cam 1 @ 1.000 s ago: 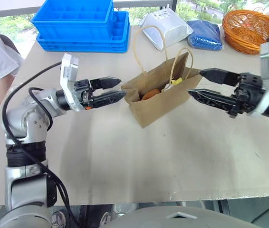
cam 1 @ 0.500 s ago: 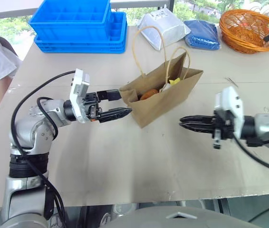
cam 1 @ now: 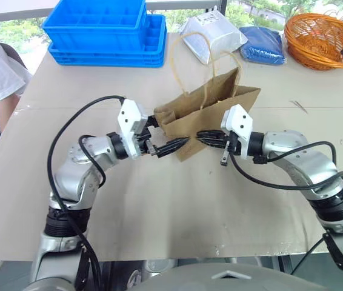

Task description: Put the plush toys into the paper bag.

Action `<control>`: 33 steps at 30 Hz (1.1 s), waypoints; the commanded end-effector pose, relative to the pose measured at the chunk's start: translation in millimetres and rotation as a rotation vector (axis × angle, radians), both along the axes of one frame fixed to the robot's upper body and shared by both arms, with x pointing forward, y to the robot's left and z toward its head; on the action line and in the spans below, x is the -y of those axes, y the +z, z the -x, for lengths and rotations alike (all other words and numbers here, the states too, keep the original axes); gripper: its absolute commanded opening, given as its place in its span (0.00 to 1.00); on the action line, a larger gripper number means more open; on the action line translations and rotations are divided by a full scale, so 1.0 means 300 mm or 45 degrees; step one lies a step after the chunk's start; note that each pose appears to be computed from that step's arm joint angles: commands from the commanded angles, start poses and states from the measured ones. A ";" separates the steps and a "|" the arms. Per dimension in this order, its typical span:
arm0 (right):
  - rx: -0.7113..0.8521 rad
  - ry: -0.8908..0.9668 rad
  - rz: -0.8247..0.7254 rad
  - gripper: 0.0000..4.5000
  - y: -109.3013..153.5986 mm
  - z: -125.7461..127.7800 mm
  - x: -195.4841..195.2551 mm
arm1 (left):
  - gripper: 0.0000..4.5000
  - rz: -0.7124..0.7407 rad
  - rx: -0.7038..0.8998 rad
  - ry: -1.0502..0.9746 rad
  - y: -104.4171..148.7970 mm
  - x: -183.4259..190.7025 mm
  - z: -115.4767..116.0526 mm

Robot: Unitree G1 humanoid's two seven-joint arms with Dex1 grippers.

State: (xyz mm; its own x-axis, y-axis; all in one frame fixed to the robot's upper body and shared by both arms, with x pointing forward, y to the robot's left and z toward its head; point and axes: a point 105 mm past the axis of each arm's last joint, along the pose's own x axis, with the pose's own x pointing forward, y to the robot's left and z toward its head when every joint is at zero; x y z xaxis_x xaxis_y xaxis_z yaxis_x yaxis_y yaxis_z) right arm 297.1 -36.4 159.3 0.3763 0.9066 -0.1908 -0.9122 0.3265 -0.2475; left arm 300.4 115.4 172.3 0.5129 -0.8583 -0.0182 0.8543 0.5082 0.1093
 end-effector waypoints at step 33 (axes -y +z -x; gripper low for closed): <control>0.068 -0.197 -0.117 0.00 0.034 0.155 0.153 | 0.01 -0.020 0.302 -0.145 0.059 0.011 -0.062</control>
State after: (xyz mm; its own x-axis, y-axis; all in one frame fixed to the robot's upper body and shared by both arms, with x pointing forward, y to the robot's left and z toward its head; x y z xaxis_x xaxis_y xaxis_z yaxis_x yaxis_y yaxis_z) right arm 256.5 -79.6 152.7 0.5102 0.8491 -0.1369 -0.8535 0.4803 -0.2022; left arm 325.3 112.7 174.3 0.4758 -0.8791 0.0286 0.8438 0.4654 0.2670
